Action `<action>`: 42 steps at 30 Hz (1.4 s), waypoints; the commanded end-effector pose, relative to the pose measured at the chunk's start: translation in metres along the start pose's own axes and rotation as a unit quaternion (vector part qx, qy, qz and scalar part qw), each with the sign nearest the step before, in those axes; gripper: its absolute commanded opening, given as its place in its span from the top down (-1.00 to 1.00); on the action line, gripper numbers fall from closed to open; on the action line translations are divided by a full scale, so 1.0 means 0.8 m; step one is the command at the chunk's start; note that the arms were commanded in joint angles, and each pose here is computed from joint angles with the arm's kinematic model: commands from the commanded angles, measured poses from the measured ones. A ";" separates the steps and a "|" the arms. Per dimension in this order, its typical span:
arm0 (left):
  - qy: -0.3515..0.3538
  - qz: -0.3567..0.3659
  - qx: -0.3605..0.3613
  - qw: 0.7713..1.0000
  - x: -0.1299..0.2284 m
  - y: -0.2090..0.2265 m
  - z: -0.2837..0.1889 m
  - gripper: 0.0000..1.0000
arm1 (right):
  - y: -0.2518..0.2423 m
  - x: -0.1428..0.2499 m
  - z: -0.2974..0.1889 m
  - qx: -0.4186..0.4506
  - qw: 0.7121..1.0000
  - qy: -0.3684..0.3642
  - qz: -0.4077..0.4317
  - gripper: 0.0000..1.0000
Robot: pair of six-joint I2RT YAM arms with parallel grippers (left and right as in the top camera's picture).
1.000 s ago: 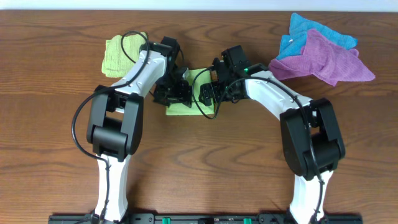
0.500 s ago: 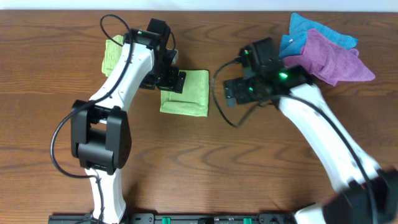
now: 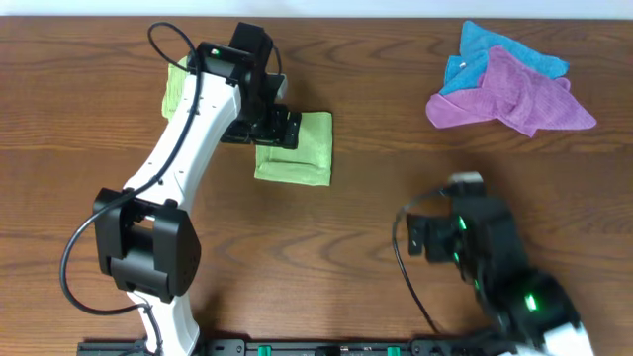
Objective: Fold the cloth
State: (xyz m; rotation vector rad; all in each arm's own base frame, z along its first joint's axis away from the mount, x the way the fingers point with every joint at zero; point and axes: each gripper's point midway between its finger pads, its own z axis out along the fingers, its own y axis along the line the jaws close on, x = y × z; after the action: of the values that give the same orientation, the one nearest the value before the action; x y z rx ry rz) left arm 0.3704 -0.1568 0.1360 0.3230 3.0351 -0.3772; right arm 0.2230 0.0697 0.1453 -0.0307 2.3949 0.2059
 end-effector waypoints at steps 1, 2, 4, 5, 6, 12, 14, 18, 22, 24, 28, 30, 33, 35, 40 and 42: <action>-0.015 0.000 0.003 1.000 -0.004 -0.006 -0.013 -0.90 | -0.017 0.024 0.000 0.013 0.999 -0.022 0.046 -0.98; -0.015 0.000 0.003 1.000 -0.004 -0.006 -0.013 -0.90 | -0.024 0.034 0.003 0.021 0.998 -0.024 0.046 -0.98; -0.014 0.001 0.003 1.000 -0.004 -0.007 -0.013 -0.90 | -0.035 0.049 0.011 0.036 0.998 -0.029 0.046 -0.98; -0.014 0.001 0.003 1.000 -0.004 -0.007 -0.013 -0.90 | -0.041 0.056 0.016 0.047 0.997 -0.029 0.046 -0.99; -0.014 0.001 0.004 1.000 -0.004 -0.007 -0.013 -0.91 | -0.048 0.061 0.019 0.061 0.997 -0.031 0.045 -0.98; -0.014 0.001 0.005 1.000 -0.004 -0.008 -0.013 -0.90 | -0.110 0.042 0.010 0.206 0.972 -0.098 0.050 -0.98; -0.014 0.001 0.008 1.000 -0.004 -0.009 -0.013 -0.91 | -0.122 0.026 0.001 0.238 0.961 -0.132 0.058 -0.98; -0.013 0.001 0.016 1.000 -0.004 -0.012 -0.013 -0.90 | -0.115 0.020 0.003 0.222 0.965 -0.135 0.044 -0.99; -0.016 0.002 0.016 1.000 -0.005 -0.013 -0.013 -0.91 | -0.105 0.024 0.009 0.199 0.971 -0.125 0.042 -0.99; -0.017 0.002 0.017 1.000 -0.006 -0.013 -0.013 -0.90 | -0.105 0.024 0.009 0.198 0.971 -0.125 0.042 -0.99; -0.019 0.003 0.017 1.000 -0.008 -0.013 -0.013 -0.90 | -0.105 0.024 0.009 0.198 0.971 -0.125 0.042 -0.98; -0.022 0.003 0.017 1.000 -0.009 -0.013 -0.013 -0.90 | -0.105 0.024 0.009 0.198 0.971 -0.125 0.042 -0.99; -0.031 0.006 0.018 0.999 -0.015 -0.014 -0.013 -0.90 | -0.105 0.024 0.009 0.198 0.971 -0.125 0.042 -0.98; -0.040 0.008 0.019 0.999 -0.020 -0.014 -0.014 -0.91 | -0.105 0.024 0.009 0.198 0.971 -0.125 0.042 -0.99; -0.045 0.009 0.020 0.999 -0.024 -0.015 -0.014 -0.90 | -0.116 0.023 0.006 0.213 0.967 -0.127 0.057 -0.98; -0.044 0.009 0.019 0.999 -0.023 -0.015 -0.014 -0.90 | -0.141 0.025 -0.001 0.246 0.957 -0.129 0.087 -0.99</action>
State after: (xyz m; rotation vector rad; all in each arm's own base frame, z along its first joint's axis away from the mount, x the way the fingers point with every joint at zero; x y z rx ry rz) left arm 0.3827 -0.1665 0.1392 0.3194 2.9741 -0.4276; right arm 0.2198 -0.0204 0.1140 0.3271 2.1490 -0.2305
